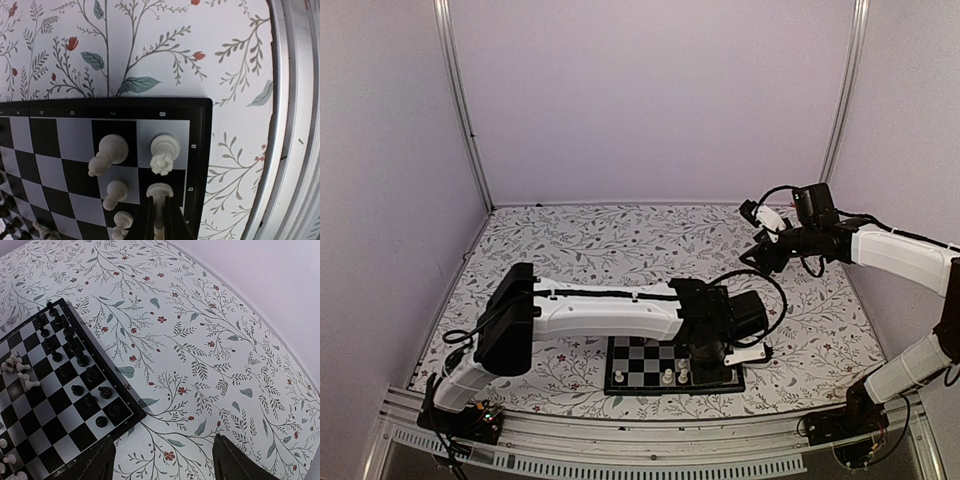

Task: Set up the chess pieces on the board
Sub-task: Place the chess piece on the chessboard, then pick up the chess piece from the chessboard.

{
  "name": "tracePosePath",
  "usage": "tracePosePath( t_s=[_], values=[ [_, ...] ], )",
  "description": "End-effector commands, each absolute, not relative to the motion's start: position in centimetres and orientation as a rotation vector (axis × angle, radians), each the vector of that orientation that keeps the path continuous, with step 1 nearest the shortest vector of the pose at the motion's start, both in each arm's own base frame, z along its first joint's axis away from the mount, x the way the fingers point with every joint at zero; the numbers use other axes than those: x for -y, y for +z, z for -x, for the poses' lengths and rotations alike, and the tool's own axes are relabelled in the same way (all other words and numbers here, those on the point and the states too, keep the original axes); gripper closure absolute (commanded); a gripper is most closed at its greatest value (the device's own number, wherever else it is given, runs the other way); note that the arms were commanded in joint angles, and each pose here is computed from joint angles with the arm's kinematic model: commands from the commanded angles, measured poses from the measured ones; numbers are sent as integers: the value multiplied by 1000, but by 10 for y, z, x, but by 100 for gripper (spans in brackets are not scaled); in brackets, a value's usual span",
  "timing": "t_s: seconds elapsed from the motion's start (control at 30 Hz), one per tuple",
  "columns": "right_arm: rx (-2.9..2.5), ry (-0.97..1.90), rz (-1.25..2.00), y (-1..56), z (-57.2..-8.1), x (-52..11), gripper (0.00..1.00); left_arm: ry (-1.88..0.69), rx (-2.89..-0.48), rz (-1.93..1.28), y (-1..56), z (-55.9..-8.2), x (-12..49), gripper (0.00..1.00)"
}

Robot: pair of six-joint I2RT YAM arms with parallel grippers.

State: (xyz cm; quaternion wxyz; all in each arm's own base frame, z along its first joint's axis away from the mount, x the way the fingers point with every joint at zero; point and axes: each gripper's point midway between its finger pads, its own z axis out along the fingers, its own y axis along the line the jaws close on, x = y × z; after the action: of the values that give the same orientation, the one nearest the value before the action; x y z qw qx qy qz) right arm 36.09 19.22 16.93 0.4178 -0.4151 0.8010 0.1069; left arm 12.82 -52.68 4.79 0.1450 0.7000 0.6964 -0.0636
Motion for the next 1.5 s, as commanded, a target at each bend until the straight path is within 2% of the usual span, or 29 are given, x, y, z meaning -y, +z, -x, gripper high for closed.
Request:
tracePosePath(
  t_s=[0.0, 0.43, 0.8, 1.03, 1.27, 1.4, 1.47],
  values=[
    [-2020, 281, 1049, 164, -360, -192, 30, -186, -2000, -2044, 39, -120, 531, 92],
    [-2026, 280, 1050, 163, -361, -191, 30, -208, -1988, -2015, 49, -121, 536, 75],
    [-2014, 300, 1056, 166, -358, -194, 30, -335, -1880, -1803, 157, -132, 535, 63],
    [-1986, 298, 1072, 177, -353, -193, 34, -301, -1994, -1531, 184, -181, 482, 57],
    [-1895, 525, 1299, 181, -311, -228, 53, -317, -2191, -1227, 171, -233, 414, 58],
    [-1849, 570, 1507, 166, -281, -264, 59, -286, -2188, -978, 206, -282, 373, 55],
    [-1823, 573, 1592, 158, -271, -279, 61, -287, -2147, -844, 234, -309, 355, 50]
  ],
)
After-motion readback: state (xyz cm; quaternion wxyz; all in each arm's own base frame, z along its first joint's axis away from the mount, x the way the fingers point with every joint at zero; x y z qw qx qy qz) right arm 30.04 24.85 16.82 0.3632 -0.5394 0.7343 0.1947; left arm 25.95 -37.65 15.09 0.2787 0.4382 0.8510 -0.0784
